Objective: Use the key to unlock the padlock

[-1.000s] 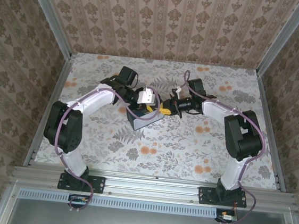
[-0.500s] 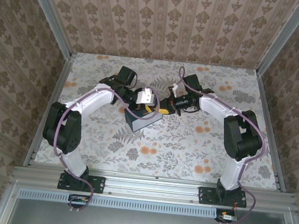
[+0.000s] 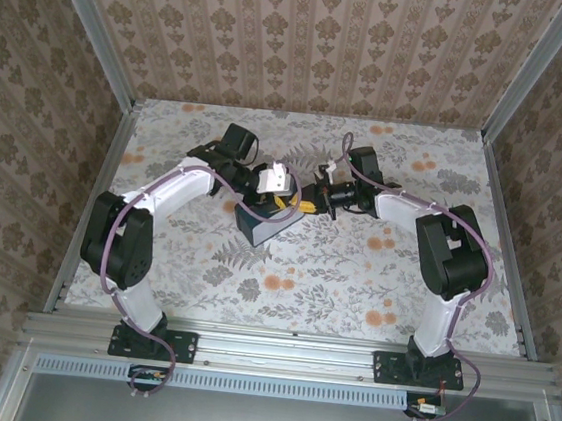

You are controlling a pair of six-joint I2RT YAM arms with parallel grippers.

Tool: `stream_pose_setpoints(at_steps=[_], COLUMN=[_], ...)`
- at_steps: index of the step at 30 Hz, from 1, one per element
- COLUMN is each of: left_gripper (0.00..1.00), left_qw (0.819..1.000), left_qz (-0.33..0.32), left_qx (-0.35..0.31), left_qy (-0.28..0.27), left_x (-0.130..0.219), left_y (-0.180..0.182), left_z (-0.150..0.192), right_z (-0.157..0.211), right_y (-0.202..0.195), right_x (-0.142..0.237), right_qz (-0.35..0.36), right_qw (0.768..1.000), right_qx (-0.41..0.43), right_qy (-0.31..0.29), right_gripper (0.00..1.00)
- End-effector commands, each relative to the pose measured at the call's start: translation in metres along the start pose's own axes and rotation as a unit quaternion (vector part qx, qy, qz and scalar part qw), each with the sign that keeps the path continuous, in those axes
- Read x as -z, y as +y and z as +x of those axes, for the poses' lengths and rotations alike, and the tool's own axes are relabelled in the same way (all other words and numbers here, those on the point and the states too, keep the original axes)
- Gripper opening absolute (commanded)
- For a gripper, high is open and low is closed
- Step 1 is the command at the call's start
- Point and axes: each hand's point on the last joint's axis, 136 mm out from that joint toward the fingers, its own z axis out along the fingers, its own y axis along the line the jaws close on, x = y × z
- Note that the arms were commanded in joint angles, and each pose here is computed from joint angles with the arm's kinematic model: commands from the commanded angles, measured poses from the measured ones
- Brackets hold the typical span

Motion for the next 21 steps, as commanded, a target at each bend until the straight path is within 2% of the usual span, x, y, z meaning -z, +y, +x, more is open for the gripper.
stream_pose_setpoints(at_steps=[1, 5, 7, 9, 13, 14, 21], left_gripper=[0.13, 0.13, 0.13, 0.13, 0.13, 0.13, 0.13], left_qw=[0.989, 0.989, 0.988, 0.986, 0.985, 0.985, 0.989], left_qz=[0.077, 0.074, 0.078, 0.088, 0.094, 0.093, 0.073], left_qx=[-0.039, -0.034, -0.035, -0.038, -0.048, -0.046, -0.032], left_qy=[-0.124, -0.126, -0.130, -0.139, -0.137, -0.138, -0.122], left_x=[-0.011, -0.008, -0.005, -0.003, -0.006, -0.006, -0.005], left_y=[-0.038, -0.036, -0.040, -0.046, -0.054, -0.055, -0.044], left_z=[-0.068, -0.066, -0.068, -0.074, -0.080, -0.081, -0.069], right_z=[0.017, 0.048, 0.051, 0.039, 0.005, 0.001, 0.013], right_y=[0.076, 0.067, 0.057, 0.049, 0.053, 0.052, 0.055], right_x=[-0.010, -0.018, -0.022, -0.024, -0.028, -0.029, -0.026], right_qz=[-0.059, -0.021, 0.006, 0.003, -0.059, -0.063, -0.041], right_qw=[0.988, 0.975, 0.972, 0.980, 0.994, 0.995, 0.998], right_qx=[0.142, 0.221, 0.234, 0.197, 0.093, 0.074, 0.056], right_qy=[0.012, 0.029, 0.031, 0.034, 0.013, 0.008, 0.003], right_gripper=[0.00, 0.00, 0.00, 0.00, 0.00, 0.03, 0.07])
